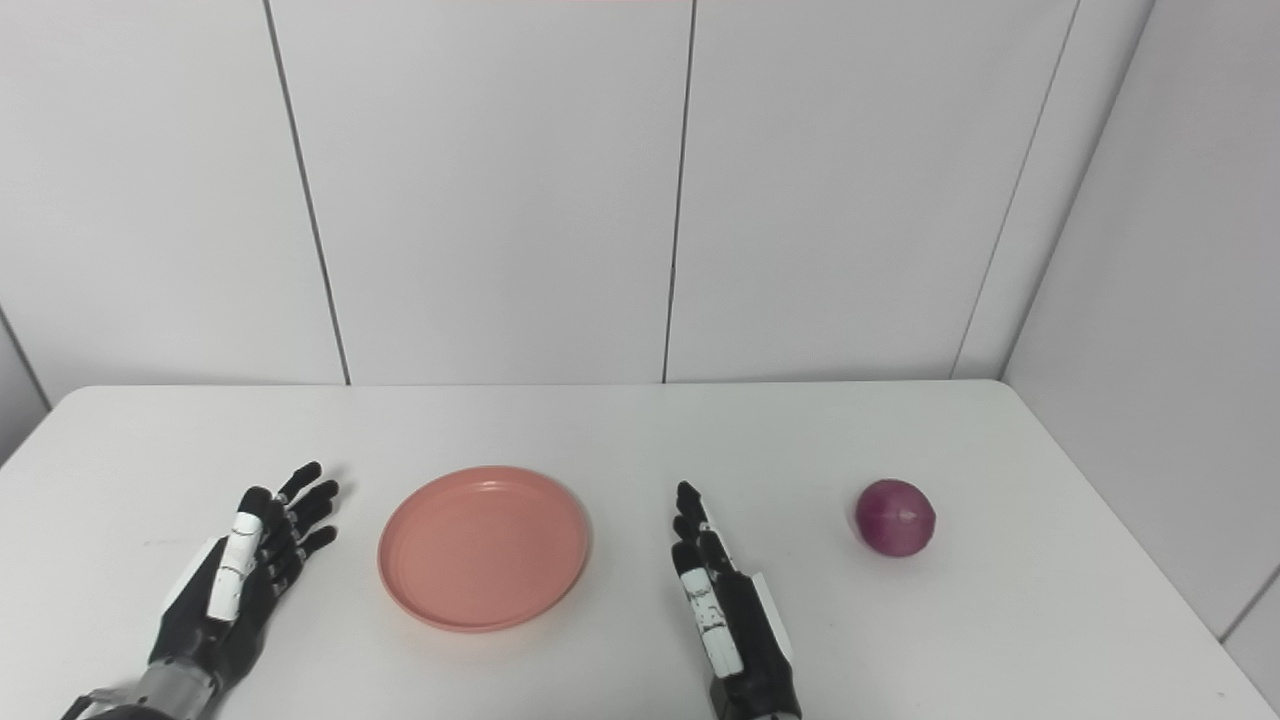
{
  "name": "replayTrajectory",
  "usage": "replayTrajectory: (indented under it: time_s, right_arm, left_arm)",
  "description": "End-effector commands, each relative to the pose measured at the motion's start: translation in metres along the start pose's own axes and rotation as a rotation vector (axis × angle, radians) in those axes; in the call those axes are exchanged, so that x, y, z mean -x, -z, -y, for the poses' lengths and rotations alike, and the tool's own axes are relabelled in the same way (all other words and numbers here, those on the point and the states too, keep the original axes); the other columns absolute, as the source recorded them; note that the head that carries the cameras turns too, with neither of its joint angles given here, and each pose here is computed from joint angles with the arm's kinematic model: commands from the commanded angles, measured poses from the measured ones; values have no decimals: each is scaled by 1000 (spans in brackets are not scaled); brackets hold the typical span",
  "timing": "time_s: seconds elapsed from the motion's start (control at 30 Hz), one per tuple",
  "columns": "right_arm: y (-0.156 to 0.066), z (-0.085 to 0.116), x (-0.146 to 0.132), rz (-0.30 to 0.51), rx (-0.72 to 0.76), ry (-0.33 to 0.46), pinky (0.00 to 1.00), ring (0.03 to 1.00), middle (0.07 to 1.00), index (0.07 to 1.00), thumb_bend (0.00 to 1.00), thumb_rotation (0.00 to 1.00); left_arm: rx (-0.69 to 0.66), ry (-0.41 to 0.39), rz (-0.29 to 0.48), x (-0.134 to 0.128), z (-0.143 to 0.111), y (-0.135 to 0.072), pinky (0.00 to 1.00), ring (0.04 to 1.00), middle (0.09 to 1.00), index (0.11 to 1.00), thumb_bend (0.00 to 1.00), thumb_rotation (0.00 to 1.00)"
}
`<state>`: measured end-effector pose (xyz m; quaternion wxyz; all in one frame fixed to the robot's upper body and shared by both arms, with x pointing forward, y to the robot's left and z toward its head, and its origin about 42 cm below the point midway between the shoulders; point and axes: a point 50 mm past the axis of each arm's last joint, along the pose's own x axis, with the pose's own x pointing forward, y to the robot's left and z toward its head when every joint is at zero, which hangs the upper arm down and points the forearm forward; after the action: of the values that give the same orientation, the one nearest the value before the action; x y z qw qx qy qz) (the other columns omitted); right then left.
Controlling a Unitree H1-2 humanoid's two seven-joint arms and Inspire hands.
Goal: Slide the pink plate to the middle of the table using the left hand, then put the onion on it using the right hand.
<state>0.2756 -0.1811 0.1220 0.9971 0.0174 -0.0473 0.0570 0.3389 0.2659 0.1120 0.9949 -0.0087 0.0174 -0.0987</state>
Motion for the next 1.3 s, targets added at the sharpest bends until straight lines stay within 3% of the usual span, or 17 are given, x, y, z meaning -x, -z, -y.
replayTrajectory:
  time_s: [0.0,0.27,0.43,0.63,0.9,1.1,1.27]
  right_arm:
    - [-23,-3,-12,69,-1,-11,1000,1000,1000,995,650,936]
    - [-43,-3,-21,72,-8,-4,1000,1000,995,987,683,914]
    - [-49,-2,-22,75,-16,8,1000,1000,991,977,671,913]
    - [-49,-1,-21,75,-23,39,1000,988,965,948,665,901]
    - [-49,-3,-21,75,-15,15,1000,1000,985,972,676,903]
    - [-53,1,-24,121,-34,72,1000,975,955,933,685,848]
    - [-71,20,-31,152,39,46,1000,998,996,993,649,947]
  left_arm:
    - [-4,16,47,2,-5,-20,1000,973,932,931,734,1000]
    - [48,23,54,31,1,-32,1000,980,952,941,739,1000]
    - [78,42,42,34,10,-34,1000,980,957,951,742,1000]
    - [98,40,59,9,30,-37,1000,990,971,971,739,1000]
    - [94,58,73,-19,50,-43,1000,1000,993,995,712,1000]
    - [46,54,73,-32,54,-46,1000,1000,986,993,709,1000]
    - [31,38,82,-42,51,-46,1000,1000,987,994,690,1000]
